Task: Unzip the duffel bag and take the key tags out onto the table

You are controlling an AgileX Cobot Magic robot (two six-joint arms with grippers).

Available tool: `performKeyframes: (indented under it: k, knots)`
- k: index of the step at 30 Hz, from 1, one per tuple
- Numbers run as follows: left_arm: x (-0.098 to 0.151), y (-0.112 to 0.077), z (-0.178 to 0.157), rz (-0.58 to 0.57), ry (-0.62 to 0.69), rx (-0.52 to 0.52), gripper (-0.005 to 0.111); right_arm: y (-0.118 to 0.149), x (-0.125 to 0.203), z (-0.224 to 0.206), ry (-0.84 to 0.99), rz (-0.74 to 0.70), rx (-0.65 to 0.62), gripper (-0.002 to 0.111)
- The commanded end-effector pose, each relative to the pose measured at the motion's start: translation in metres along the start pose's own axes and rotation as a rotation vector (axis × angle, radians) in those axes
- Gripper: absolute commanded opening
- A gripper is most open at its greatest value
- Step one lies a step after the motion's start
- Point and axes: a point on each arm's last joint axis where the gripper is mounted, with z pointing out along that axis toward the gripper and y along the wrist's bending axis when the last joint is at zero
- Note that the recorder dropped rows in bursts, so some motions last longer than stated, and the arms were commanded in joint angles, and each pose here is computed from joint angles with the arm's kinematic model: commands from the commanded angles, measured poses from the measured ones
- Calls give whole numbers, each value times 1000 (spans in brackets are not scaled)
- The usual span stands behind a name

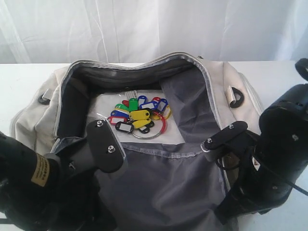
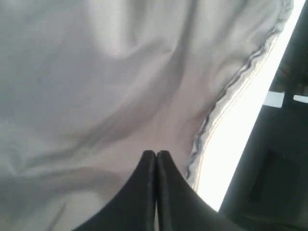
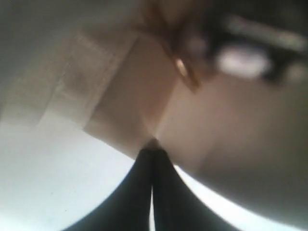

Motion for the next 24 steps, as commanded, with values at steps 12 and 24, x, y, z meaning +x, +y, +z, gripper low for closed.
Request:
performKeyframes:
  k: [12, 24]
  knots:
    - [-7, 6, -83, -25, -127, -236, 0, -12, 5, -89, -346, 24, 15, 0]
    - [40, 43, -126, -209, 144, -794, 0, -26, 57, -165, -726, 60, 11, 0]
